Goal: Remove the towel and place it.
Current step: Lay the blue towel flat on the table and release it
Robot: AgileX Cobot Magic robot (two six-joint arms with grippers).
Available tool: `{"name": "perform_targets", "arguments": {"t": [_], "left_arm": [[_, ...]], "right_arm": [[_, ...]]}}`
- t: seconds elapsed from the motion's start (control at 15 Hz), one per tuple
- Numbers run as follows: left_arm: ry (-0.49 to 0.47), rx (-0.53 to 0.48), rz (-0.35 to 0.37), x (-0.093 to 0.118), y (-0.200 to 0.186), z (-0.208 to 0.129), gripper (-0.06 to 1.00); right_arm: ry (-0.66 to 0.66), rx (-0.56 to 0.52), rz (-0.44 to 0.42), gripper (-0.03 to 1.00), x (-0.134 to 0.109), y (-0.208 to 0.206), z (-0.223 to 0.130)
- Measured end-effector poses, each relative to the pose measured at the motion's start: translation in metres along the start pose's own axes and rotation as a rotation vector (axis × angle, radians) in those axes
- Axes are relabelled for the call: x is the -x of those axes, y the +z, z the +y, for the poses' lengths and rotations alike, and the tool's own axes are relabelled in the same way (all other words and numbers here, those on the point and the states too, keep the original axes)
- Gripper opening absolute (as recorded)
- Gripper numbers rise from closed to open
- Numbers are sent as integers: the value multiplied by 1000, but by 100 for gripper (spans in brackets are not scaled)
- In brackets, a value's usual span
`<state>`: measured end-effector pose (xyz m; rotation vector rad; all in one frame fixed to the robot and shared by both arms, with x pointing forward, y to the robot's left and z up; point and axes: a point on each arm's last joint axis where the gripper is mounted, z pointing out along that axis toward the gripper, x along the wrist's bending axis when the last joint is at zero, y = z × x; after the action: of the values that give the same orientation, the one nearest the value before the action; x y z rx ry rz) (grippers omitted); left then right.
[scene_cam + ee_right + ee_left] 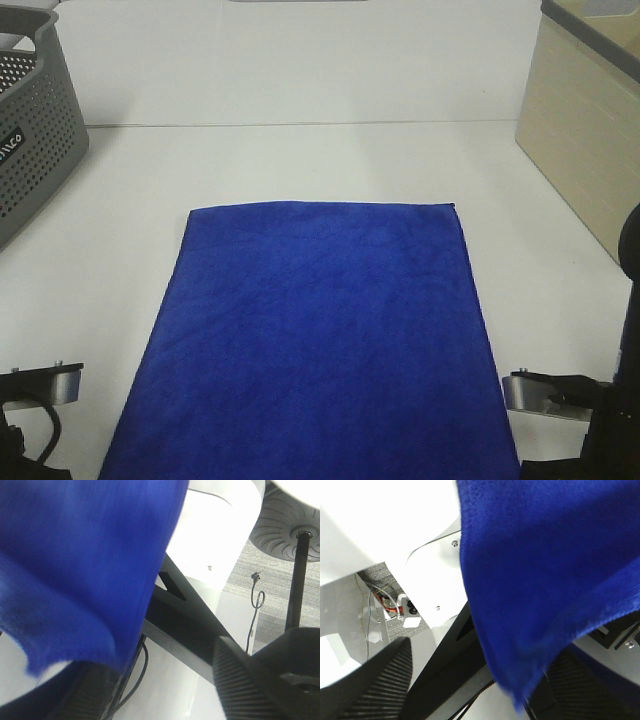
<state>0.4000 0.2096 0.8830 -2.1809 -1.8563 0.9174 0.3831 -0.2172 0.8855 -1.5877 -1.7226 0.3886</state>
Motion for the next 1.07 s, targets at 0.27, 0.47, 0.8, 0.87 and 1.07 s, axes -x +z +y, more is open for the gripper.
{"name": "perform_targets", "arguments": {"t": [0.27,0.47,0.8,0.87,1.07], "left_arm": [[1,-22,-5,0,0,-2,73],[1,-30,-7,1,0,-3,73],[15,-74,-19,4,-5,-4,73],[31,-73,-16,6,-10,-1,73],[107,-8,26,15,-36,18,73]], "right_arm": [[0,-12,1,65,0,0,-1],[0,-22,3,65,0,0,-2],[-52,41,11,65,-12,-23,4],[-80,95,11,65,-18,-34,4],[-165,278,8,65,-37,-75,4]]}}
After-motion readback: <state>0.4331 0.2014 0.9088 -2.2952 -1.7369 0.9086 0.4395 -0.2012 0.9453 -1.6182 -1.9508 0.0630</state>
